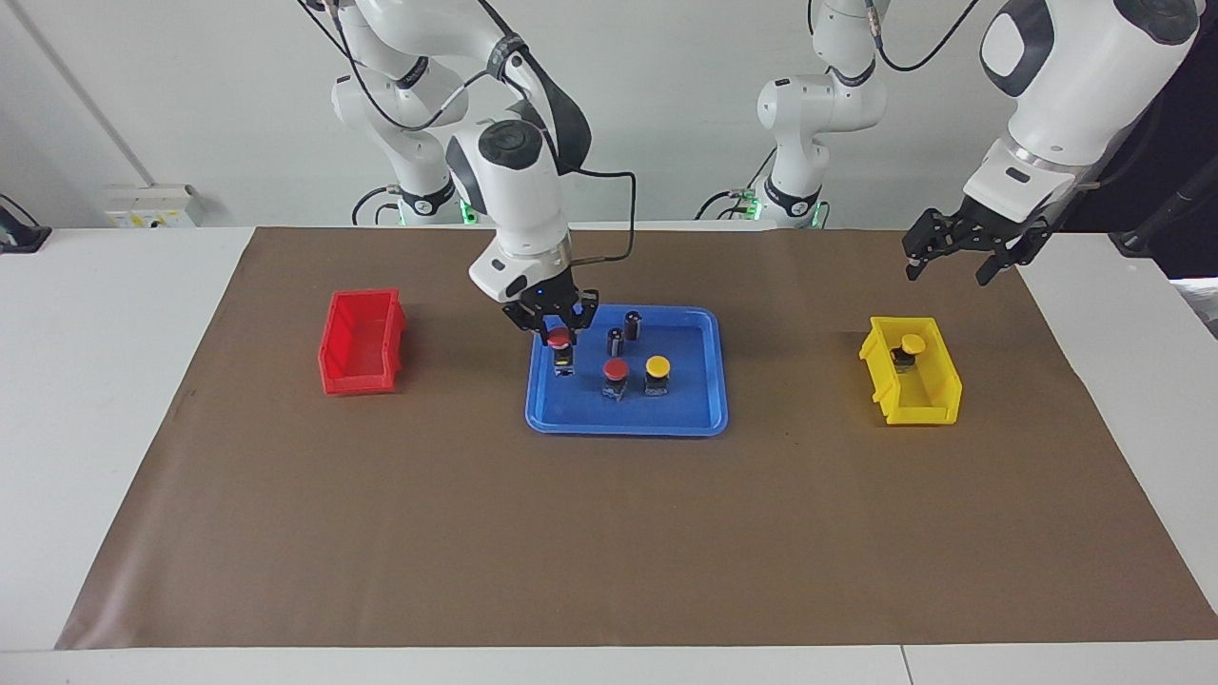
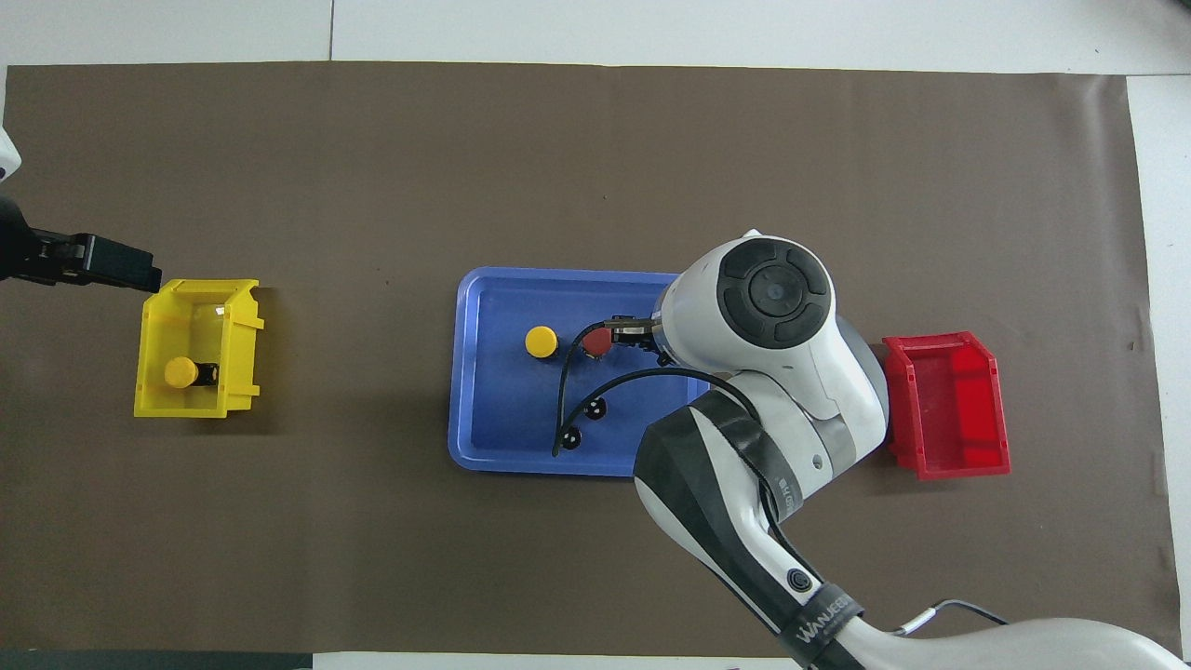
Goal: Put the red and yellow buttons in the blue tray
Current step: 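Place the second red button in the tray with the right gripper, then grasp a yellow button with the left gripper while the right gripper withdraws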
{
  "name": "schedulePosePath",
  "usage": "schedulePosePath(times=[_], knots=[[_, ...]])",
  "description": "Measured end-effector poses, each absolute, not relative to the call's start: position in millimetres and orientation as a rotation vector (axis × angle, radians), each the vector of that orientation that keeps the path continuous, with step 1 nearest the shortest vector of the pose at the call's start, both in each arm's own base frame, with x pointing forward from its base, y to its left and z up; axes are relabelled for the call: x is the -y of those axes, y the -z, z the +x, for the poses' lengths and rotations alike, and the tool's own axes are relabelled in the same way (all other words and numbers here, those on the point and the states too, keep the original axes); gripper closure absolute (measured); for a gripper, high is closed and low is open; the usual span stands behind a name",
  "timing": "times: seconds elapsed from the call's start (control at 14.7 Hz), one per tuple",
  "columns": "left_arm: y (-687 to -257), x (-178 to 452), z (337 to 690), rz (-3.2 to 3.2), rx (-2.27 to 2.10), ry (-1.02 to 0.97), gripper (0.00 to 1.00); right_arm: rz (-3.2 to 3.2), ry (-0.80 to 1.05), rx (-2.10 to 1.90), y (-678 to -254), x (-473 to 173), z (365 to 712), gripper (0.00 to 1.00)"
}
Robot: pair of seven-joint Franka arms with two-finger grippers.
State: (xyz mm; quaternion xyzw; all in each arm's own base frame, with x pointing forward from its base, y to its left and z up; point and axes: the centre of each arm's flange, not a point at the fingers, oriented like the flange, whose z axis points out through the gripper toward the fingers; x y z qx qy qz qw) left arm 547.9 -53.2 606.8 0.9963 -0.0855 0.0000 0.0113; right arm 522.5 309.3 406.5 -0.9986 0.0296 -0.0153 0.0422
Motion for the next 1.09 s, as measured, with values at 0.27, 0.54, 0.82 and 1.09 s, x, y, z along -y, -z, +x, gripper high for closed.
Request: schedulePosePath(times=[0.27, 0.54, 0.82, 1.09], knots=[[-602, 52, 547, 3.108, 0.264, 0.008, 0.00, -3.087, 0.027, -0.094, -384, -302, 530, 0.59], [-570, 39, 540, 3.114, 0.224, -0.009, 0.00, -3.088, 0.015, -0.097, -366, -302, 530, 0.59], [-517, 3, 536, 3.122, 0.124, -0.026, 0.07, -3.092, 0.001, -0.105, -357, -298, 527, 0.58], [-460, -12, 527, 3.124, 0.080, -0.012, 0.30, -3.080, 0.028, -0.115, -358, -296, 531, 0.22]])
